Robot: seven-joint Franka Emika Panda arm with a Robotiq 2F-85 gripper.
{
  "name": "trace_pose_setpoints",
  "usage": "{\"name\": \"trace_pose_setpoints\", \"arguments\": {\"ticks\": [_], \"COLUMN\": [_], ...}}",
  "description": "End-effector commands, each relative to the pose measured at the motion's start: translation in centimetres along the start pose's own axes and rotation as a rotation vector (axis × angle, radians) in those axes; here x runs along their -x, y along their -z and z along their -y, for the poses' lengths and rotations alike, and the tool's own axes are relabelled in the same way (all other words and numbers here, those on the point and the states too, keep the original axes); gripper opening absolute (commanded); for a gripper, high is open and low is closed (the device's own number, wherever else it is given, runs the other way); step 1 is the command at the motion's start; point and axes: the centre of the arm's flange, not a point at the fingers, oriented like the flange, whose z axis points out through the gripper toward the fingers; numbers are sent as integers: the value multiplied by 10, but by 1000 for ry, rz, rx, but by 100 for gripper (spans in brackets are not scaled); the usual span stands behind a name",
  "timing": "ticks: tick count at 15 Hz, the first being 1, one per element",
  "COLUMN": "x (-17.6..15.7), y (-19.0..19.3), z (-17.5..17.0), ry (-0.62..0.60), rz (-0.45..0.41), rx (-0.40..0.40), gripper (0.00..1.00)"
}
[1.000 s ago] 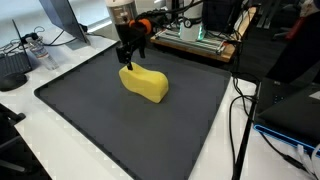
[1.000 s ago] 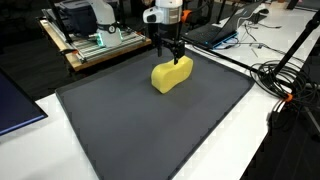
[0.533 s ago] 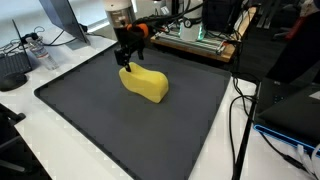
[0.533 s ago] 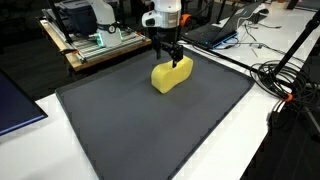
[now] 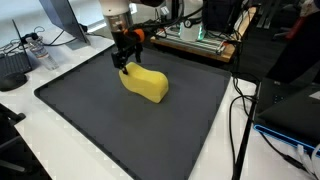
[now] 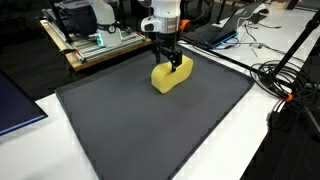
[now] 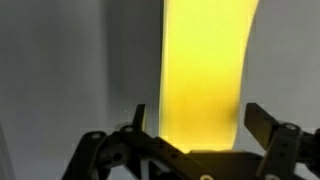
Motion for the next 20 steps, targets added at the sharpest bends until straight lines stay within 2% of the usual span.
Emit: {"name": "trace_pose_setpoints", "arguments": {"ticks": [1, 19, 20], "x": [-4, 3, 3], "y": [-9, -58, -59], "z": [6, 8, 8], "ry": [-19, -8, -16], "rz": [-31, -52, -53], "rx": [-1, 26, 23], "gripper": [100, 100, 75]}}
